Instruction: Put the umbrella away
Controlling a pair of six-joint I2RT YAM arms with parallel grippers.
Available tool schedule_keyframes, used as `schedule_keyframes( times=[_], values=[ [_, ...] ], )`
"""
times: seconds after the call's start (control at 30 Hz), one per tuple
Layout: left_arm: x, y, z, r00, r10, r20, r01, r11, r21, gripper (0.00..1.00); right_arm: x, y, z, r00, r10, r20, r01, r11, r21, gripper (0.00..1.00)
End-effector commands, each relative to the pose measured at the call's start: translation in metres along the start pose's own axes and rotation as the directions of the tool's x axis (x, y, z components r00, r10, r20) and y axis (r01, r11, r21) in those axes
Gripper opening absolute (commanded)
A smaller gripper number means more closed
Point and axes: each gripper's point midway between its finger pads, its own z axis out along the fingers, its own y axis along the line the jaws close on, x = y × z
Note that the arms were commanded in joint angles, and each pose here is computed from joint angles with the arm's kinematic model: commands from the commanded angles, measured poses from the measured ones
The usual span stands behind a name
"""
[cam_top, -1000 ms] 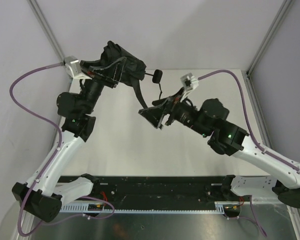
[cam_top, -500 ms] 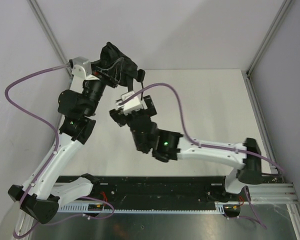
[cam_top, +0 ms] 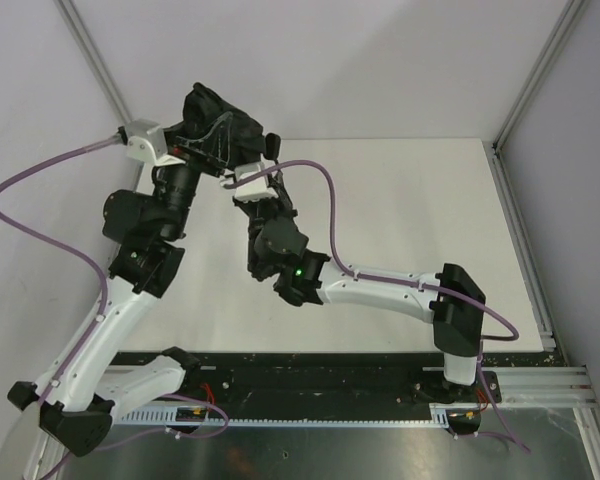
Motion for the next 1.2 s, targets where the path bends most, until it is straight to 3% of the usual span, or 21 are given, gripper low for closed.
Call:
schedule_keyframes(
  times=[0.0,0.13,0.2,0.23,0.3,0.37,0.43,0.53,0.67,0.8,1.03,1.17],
  values=[
    [-0.062,-0.004,-0.007,0.985,-0.051,0.162,0.051,0.999,0.002,0.0,-0.018,-0.018,0.0,0.997,0.063,0.036,-0.064,0.998,0.009,0.1],
    [-0.063,0.004,-0.006,0.979,-0.111,0.174,0.121,0.991,-0.05,0.0,-0.018,0.007,-0.026,0.999,0.014,-0.032,-0.021,0.973,-0.228,0.01],
    [-0.061,0.011,-0.005,0.974,-0.138,0.181,0.156,0.984,-0.087,0.0,-0.021,0.024,-0.043,0.984,0.102,-0.146,-0.16,0.869,-0.468,0.0],
    [-0.06,0.014,-0.004,0.971,-0.152,0.184,0.173,0.979,-0.107,0.0,-0.022,0.029,-0.051,0.957,0.167,-0.237,-0.274,0.783,-0.558,0.0],
    [-0.056,0.019,-0.002,0.964,-0.187,0.189,0.213,0.968,-0.132,0.0,-0.034,0.034,-0.076,0.861,0.267,-0.432,-0.506,0.513,-0.693,0.0],
    [-0.053,0.018,0.001,0.954,-0.228,0.196,0.256,0.958,-0.131,0.0,-0.054,0.029,-0.104,0.747,0.305,-0.591,-0.658,0.215,-0.721,0.0],
    [-0.05,0.016,0.005,0.94,-0.274,0.202,0.301,0.946,-0.118,0.0,-0.076,0.02,-0.126,0.656,0.288,-0.697,-0.723,-0.025,-0.691,0.0],
    [-0.047,0.01,0.01,0.915,-0.348,0.204,0.371,0.925,-0.087,0.0,-0.11,0.004,-0.152,0.581,0.259,-0.772,-0.723,-0.273,-0.635,0.0],
    [-0.049,0.003,0.014,0.881,-0.425,0.21,0.443,0.895,-0.047,0.0,-0.145,-0.018,-0.172,0.514,0.227,-0.827,-0.675,-0.488,-0.553,0.0],
    [-0.051,-0.003,0.017,0.879,-0.431,0.203,0.443,0.896,-0.02,0.0,-0.163,-0.038,-0.183,0.499,0.203,-0.843,-0.627,-0.586,-0.513,0.0],
    [-0.03,-0.001,0.009,0.88,-0.445,0.166,0.456,0.889,-0.035,0.0,-0.179,-0.078,-0.169,0.496,0.302,-0.814,-0.597,-0.562,-0.573,0.0],
    [-0.026,0.004,0.009,0.865,-0.469,0.177,0.486,0.871,-0.067,0.0,-0.204,-0.091,-0.179,0.437,0.297,-0.849,-0.52,-0.687,-0.508,0.0]
  ],
)
